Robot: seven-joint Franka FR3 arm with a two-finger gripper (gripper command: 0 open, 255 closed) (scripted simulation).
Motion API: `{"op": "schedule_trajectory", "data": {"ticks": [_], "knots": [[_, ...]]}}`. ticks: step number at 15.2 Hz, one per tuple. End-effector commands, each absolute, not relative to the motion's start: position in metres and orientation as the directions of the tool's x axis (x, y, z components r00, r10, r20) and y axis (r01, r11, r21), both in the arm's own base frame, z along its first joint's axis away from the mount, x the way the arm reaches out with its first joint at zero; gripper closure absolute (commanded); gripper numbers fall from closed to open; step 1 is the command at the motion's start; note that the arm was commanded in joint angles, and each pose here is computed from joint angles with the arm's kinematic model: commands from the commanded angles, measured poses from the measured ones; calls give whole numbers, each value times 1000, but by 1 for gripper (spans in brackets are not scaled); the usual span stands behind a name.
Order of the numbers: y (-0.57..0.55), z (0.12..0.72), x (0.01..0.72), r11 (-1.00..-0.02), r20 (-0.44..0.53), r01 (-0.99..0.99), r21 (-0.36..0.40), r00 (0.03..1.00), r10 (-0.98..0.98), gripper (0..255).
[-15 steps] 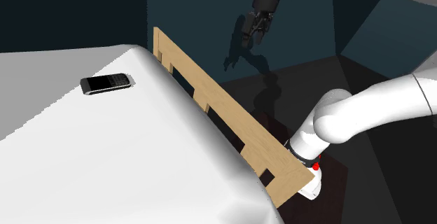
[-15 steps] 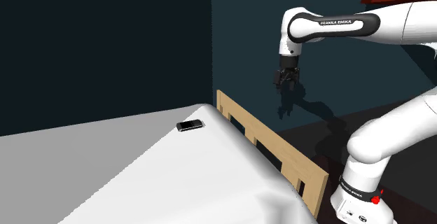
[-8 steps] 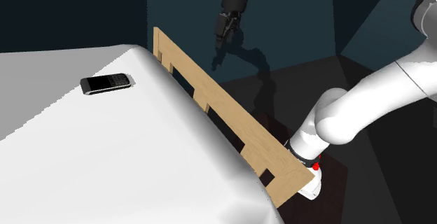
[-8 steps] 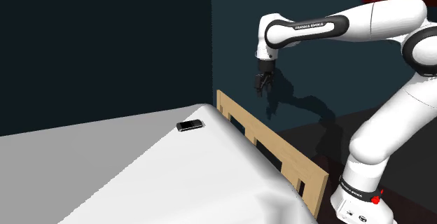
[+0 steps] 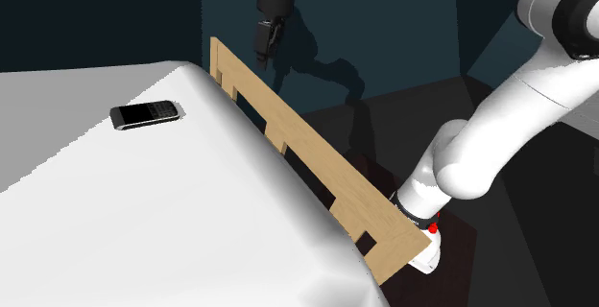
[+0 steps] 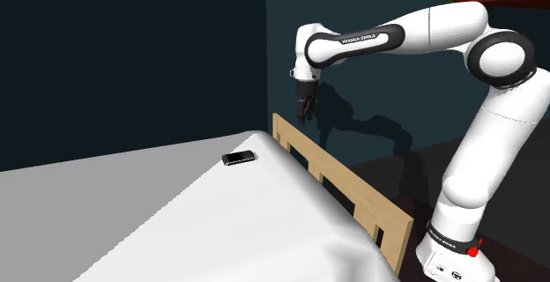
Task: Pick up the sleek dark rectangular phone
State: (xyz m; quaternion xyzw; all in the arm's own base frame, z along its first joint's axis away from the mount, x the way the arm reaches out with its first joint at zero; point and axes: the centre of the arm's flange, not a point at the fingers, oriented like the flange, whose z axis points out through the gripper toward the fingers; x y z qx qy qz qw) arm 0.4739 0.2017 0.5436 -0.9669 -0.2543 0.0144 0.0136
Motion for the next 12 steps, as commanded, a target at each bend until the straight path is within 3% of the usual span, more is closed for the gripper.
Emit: {"op": "schedule_trajectory", "data": {"ticks": [1, 12], "knots": [[225, 536, 487, -835, -16, 550, -33, 835, 551, 0], [364, 510, 516, -582, 4, 813, -20, 582, 813, 0]]}}
